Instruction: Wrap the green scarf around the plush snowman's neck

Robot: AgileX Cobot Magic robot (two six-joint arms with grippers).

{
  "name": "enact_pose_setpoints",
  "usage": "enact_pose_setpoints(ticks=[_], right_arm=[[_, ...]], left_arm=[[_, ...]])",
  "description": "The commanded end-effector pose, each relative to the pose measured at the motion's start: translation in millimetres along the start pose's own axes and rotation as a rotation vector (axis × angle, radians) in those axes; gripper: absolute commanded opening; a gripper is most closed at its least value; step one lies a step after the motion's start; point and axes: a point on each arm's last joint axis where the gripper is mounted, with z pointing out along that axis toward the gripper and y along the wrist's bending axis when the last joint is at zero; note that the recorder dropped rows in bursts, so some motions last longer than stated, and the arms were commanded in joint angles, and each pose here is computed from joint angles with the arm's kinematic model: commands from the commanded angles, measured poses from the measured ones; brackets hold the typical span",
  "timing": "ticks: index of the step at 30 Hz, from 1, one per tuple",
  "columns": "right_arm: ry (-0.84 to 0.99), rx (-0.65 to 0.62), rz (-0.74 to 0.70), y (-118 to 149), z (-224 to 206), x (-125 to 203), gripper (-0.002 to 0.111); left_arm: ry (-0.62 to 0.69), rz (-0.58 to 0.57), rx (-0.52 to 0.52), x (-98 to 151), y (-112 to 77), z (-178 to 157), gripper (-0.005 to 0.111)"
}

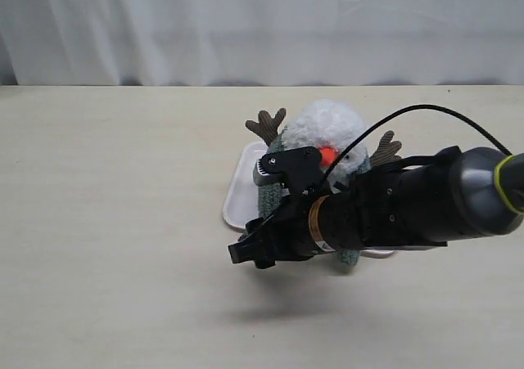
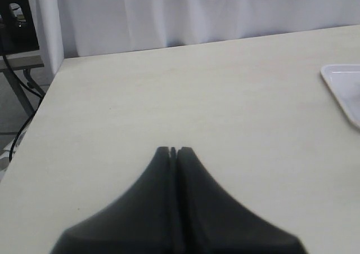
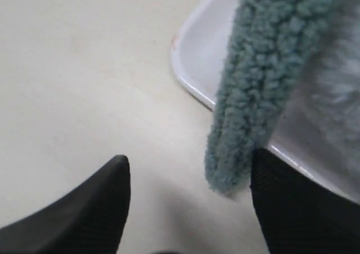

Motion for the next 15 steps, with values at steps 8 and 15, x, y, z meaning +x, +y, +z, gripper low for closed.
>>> enact_pose_setpoints(ticks=[8, 15], right_arm=[[0.031, 0.165, 0.033, -14, 6, -6, 0.055], [0.002, 0.06, 0.021, -4, 11, -9, 0.035]], left_arm=[[-0.01, -0.002, -0.001, 0, 0.0, 0, 0.0], [-0.01, -0.002, -0.001, 0, 0.0, 0, 0.0]])
